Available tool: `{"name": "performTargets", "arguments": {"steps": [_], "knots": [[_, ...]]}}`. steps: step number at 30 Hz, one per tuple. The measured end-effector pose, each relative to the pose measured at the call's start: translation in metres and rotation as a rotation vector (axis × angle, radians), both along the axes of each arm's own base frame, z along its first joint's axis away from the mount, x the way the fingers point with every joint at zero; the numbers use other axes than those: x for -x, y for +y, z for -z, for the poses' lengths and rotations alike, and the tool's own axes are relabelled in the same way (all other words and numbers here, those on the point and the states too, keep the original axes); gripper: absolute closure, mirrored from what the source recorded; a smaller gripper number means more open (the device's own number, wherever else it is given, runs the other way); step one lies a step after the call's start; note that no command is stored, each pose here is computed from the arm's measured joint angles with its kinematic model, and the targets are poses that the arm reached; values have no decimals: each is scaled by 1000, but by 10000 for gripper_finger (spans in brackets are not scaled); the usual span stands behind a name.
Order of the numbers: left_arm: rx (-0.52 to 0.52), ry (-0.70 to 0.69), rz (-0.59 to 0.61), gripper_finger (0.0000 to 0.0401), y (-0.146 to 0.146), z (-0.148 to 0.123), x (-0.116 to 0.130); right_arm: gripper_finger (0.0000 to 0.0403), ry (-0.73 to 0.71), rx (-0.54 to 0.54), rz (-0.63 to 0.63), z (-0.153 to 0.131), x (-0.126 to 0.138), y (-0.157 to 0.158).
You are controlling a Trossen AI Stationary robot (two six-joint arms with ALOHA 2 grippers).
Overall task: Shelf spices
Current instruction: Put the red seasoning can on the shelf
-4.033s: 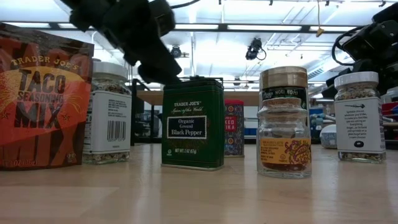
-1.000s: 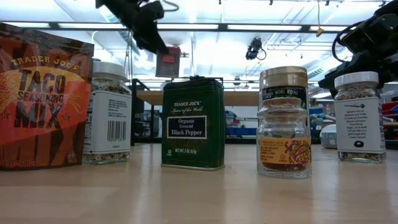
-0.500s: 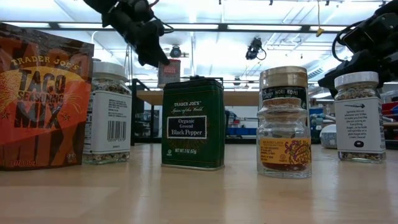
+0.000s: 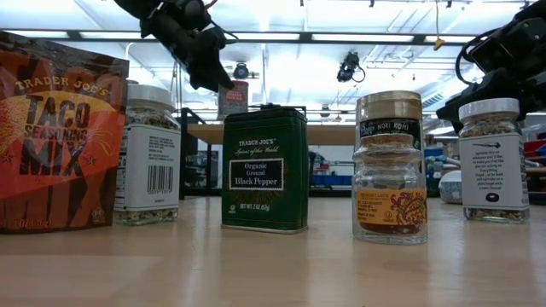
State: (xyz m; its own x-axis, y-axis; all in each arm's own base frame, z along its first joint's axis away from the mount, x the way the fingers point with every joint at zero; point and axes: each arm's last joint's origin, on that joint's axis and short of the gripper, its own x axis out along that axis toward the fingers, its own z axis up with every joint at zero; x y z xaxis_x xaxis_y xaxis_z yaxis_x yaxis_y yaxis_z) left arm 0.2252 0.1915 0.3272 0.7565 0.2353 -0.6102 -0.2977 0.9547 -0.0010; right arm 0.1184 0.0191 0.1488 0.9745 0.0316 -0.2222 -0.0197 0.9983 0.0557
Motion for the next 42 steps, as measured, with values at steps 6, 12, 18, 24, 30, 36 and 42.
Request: {"name": "performTargets", "arguments": {"steps": [6,12,18,24,30,36,42], "knots": [[0,-1,1,171,1,1,-2,394,-1,0,-1,0,0,0],[24,22,7,171,5,21,-9,394,0,0,-1,0,0,0],[8,-3,-17,171,7,26,-11,394,-7,-1,0,-1,0,0],[5,-8,-20,171,8,26,-11,394,-8,-1,0,-1,0,0],[13,-12,-17,166,8,26,-11,394,-9,-2,0,-1,0,0],[38,-7,-22,118,7,28,-11,394,-9,-2,0,-1,0,0],[56,3,-20,65,6,29,-10,394,-9,-2,0,-1,0,0]]}}
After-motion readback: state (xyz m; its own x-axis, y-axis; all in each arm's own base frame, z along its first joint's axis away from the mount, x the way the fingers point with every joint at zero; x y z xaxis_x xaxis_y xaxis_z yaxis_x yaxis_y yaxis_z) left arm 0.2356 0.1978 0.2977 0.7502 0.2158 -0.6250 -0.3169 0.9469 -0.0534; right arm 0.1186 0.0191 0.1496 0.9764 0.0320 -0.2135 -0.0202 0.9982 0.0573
